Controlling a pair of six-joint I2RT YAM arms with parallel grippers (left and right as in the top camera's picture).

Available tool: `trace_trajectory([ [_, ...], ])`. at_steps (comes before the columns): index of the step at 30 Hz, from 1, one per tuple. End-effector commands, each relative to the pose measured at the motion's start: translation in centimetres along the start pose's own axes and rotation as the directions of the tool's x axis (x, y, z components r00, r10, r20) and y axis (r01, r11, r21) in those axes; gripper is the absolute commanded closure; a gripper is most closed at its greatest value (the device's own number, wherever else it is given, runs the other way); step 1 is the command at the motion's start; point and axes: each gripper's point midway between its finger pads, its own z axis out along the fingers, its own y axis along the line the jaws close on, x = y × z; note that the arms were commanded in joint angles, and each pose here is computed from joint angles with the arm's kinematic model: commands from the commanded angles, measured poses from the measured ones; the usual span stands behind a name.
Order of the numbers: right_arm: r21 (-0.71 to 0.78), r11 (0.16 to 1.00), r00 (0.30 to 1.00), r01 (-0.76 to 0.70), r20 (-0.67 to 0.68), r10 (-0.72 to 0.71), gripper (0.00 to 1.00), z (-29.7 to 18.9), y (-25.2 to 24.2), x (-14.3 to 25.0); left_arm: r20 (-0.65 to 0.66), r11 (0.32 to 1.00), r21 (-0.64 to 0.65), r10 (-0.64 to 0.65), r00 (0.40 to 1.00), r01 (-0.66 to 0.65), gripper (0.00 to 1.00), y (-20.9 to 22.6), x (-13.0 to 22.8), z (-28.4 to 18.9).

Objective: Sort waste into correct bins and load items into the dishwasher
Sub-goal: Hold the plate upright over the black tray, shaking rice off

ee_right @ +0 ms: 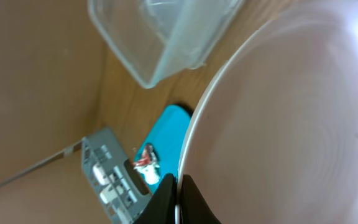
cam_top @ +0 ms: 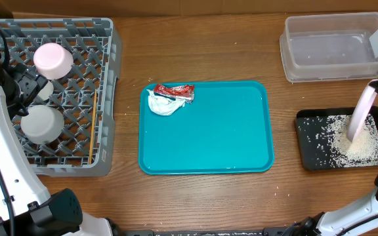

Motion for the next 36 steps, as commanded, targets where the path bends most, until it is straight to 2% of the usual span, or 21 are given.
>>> trace_trajectory([
  [1, -0.126, 0.989, 0.997, 0.080, -0.009, -0.081, 0.96, -0.5, 2.4, 0.8, -0.004, 1.000, -0.007, 0.019, 1.000, -0.019, 0.00, 0.0, -0.1, 0.2],
  [4, -0.187, 0.980, 0.996, 0.072, -0.033, -0.079, 0.96, -0.7, 3.3, 1.6, -0.004, 1.000, -0.007, 0.019, 1.000, -0.019, 0.00, 0.0, -0.1, 0.2],
  [8, -0.111, 0.983, 0.988, -0.149, -0.061, 0.143, 0.96, -0.7, 2.0, 1.6, -0.004, 1.000, -0.007, 0.019, 1.000, -0.019, 0.00, 0.0, -0.1, 0.2],
  [9, -0.124, 0.984, 0.991, -0.128, -0.056, 0.122, 0.96, -0.7, 2.3, 1.5, -0.004, 1.000, -0.007, 0.019, 1.000, -0.019, 0.00, 0.0, -0.1, 0.2],
  [12, -0.243, 0.966, 0.994, 0.090, -0.042, -0.104, 0.96, -0.9, 4.3, 2.1, -0.004, 1.000, -0.007, 0.019, 1.000, -0.019, 0.00, 0.0, -0.1, 0.2],
  [14, -0.193, 0.979, 0.996, 0.062, -0.050, -0.072, 0.96, -0.7, 3.4, 2.0, -0.004, 1.000, -0.007, 0.019, 1.000, -0.019, 0.00, 0.0, -0.1, 0.2],
  [16, -0.104, 0.993, 0.997, -0.061, -0.053, 0.056, 0.96, -0.5, 2.0, 1.7, -0.004, 1.000, -0.007, 0.019, 1.000, -0.019, 0.00, 0.0, -0.1, 0.2],
  [19, -0.162, 0.987, 0.999, 0.002, -0.052, -0.011, 0.96, -0.7, 2.9, 1.8, -0.004, 1.000, -0.007, 0.019, 1.000, -0.019, 0.00, 0.0, -0.1, 0.2],
  [21, -0.100, 0.990, 0.994, -0.094, -0.061, 0.089, 0.96, -0.5, 2.0, 1.8, -0.004, 1.000, -0.007, 0.019, 1.000, -0.019, 0.00, 0.0, -0.1, 0.2],
  [25, -0.106, 0.988, 0.992, -0.113, -0.063, 0.107, 0.96, -0.5, 2.1, 1.8, -0.004, 1.000, -0.007, 0.019, 1.000, -0.019, 0.00, 0.0, -0.1, 0.2],
  [29, -0.189, 0.980, 0.997, -0.052, -0.071, 0.040, 0.96, -0.8, 3.5, 2.0, -0.004, 1.000, -0.007, 0.019, 1.000, -0.019, 0.00, 0.0, -0.1, 0.2],
  [34, -0.209, 0.966, 0.983, -0.151, -0.134, 0.125, 0.96, -0.9, 4.1, 3.3, -0.004, 1.000, -0.007, 0.019, 1.000, -0.019, 0.00, 0.0, -0.1, 0.2],
  [36, -0.300, 0.952, 0.988, -0.059, -0.153, 0.013, 0.96, -0.8, 6.0, 4.3, -0.004, 1.000, -0.007, 0.019, 1.000, -0.019, 0.00, 0.0, -0.1, 0.2],
])
